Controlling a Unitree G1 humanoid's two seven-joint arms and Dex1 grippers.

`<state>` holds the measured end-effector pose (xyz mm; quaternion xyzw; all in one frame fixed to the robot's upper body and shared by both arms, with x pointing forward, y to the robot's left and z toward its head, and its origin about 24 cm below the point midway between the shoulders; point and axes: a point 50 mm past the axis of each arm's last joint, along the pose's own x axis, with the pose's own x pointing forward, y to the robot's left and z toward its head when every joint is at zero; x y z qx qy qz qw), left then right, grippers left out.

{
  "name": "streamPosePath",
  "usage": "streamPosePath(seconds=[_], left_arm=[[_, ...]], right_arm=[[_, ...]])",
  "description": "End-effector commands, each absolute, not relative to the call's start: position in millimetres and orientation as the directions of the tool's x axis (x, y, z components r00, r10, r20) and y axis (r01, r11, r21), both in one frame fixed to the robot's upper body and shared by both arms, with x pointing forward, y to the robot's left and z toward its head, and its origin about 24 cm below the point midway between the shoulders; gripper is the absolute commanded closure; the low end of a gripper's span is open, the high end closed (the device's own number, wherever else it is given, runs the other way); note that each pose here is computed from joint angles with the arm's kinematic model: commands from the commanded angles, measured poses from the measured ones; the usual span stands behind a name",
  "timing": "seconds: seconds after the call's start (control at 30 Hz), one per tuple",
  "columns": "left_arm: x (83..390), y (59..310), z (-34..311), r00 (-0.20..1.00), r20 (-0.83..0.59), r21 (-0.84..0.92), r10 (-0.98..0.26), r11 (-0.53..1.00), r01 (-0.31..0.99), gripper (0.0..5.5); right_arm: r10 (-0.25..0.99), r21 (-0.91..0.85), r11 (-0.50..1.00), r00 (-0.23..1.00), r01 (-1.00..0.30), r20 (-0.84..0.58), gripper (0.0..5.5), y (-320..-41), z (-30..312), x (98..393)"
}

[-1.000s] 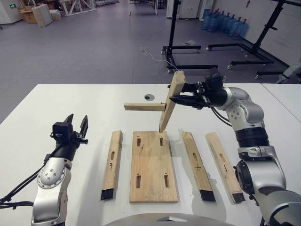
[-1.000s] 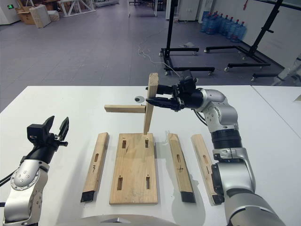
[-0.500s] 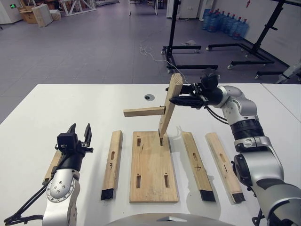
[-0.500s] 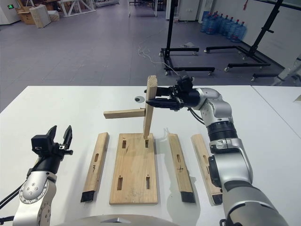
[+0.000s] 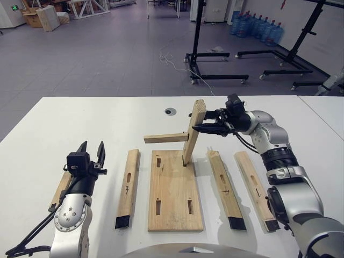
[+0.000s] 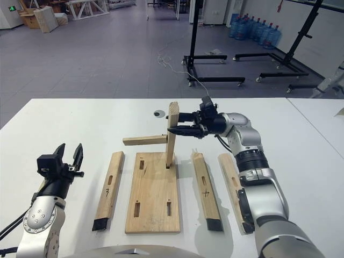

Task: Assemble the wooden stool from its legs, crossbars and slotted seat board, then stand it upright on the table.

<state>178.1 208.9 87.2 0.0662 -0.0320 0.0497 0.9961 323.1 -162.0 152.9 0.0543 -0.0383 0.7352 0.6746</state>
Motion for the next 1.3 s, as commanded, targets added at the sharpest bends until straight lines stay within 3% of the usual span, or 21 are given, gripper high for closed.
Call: streamPosePath(seconds=[0.03, 0.53, 0.73, 0.93, 1.1, 1.3], left_arm=[[177.9, 207.5, 85.7, 0.993, 0.07, 0.14, 0.092, 0.985, -0.102, 3.16], [174.9, 206.1, 80.9, 0.988, 0.076, 0.141, 0.132, 0.98, -0.141, 3.16], [177.1, 203.1, 79.6, 0.989, 0.077, 0.144, 0.128, 0.98, -0.138, 3.16], [180.7, 203.5, 79.5, 0.99, 0.078, 0.147, 0.116, 0.981, -0.126, 3.16], [181.2, 204.1, 78.0, 0.99, 0.076, 0.148, 0.12, 0.98, -0.131, 3.16], [182.5, 203.6, 76.2, 0.99, 0.075, 0.151, 0.117, 0.98, -0.127, 3.16]], right_arm=[[0.994, 0.08, -0.082, -0.076, -0.993, 0.073, 3.45, -167.2, 140.8, 319.5], [0.997, 0.124, -0.072, -0.067, -0.99, 0.044, 3.45, -169.2, 140.2, 304.0], [0.996, 0.252, -0.047, -0.064, -0.967, -0.057, 3.45, -166.4, 120.1, 308.9], [0.99, 0.225, -0.049, -0.077, -0.973, -0.116, 3.45, -163.0, 114.9, 315.1], [0.993, 0.19, -0.076, -0.092, -0.979, -0.078, 2.36, -159.0, 125.5, 314.5], [0.998, 0.16, 0.04, 0.033, -0.986, -0.049, 1.33, -179.3, 135.7, 316.7]])
